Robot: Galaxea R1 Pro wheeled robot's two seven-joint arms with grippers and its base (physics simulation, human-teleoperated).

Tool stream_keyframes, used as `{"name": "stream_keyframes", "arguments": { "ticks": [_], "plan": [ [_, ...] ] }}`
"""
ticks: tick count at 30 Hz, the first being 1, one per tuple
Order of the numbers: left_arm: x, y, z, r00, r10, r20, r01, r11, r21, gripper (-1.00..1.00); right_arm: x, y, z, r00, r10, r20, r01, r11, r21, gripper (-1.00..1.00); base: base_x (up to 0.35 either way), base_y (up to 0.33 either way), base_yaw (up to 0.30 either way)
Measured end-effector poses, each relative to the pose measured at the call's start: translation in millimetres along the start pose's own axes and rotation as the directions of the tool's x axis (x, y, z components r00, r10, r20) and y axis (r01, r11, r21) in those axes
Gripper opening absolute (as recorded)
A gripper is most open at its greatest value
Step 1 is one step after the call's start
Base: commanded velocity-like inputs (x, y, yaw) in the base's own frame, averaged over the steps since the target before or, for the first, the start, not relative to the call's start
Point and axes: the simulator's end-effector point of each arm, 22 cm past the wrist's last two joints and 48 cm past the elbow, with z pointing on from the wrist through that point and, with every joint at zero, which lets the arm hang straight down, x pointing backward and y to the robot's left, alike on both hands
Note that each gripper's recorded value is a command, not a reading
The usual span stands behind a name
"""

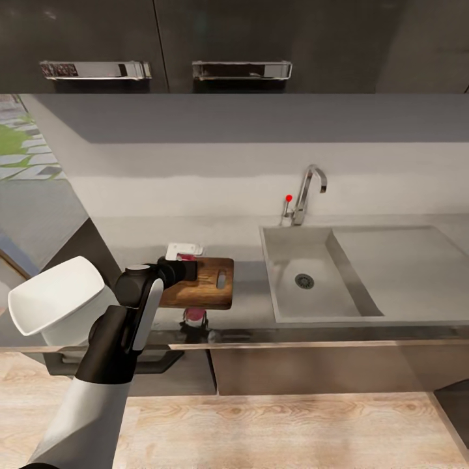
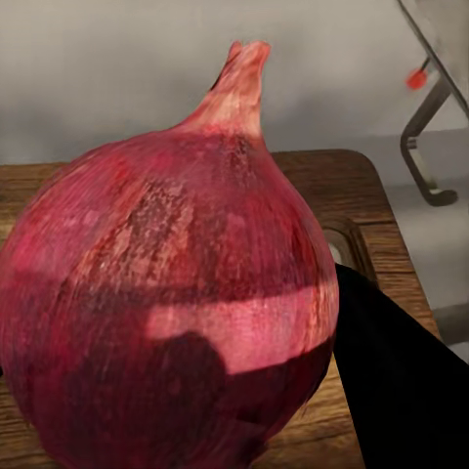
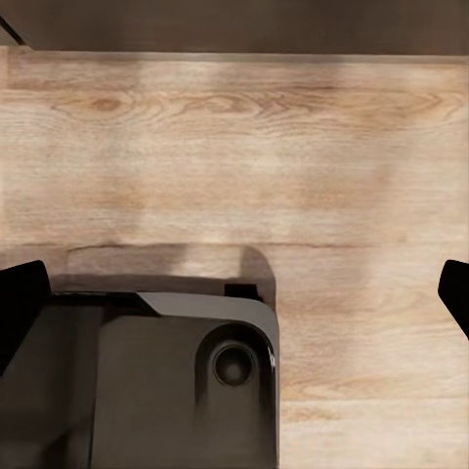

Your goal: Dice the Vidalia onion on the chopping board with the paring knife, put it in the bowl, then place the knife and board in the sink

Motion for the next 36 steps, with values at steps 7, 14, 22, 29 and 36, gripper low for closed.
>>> {"name": "stream_keyframes", "arguments": {
  "ticks": [7, 14, 22, 29, 36],
  "plan": [
    [0, 0, 0.4, 1.000, 0.000, -0.001, 0.000, 1.000, 0.001, -1.00, 0, -4, 0.1, 1.000, -0.007, -0.001, 0.007, 1.000, 0.001, 1.00, 0.000, 0.000, 0.000],
    [3, 0, 1.6, 1.000, -0.001, -0.007, 0.001, 1.000, 0.001, -1.00, 0, -4, 0.1, 1.000, -0.008, 0.000, 0.008, 1.000, 0.002, 1.00, 0.000, 0.000, 0.000],
    [4, 0, 2.0, 1.000, -0.001, -0.010, 0.001, 1.000, 0.001, -1.00, 0, -1, 0.0, 1.000, -0.002, -0.001, 0.002, 1.000, 0.000, 1.00, 0.000, 0.075, 0.000],
    [6, 0, 3.1, 1.000, -0.001, -0.015, 0.001, 1.000, 0.001, -1.00, 1, -1, 0.0, 1.000, -0.001, -0.002, 0.001, 1.000, 0.000, 1.00, 0.000, 0.054, 0.000],
    [17, -3, 4.1, 0.999, -0.004, -0.032, 0.004, 1.000, 0.005, -1.00, 1, -1, 0.0, 1.000, -0.001, -0.002, 0.001, 1.000, 0.001, 1.00, 0.000, 0.002, 0.000]
  ]
}}
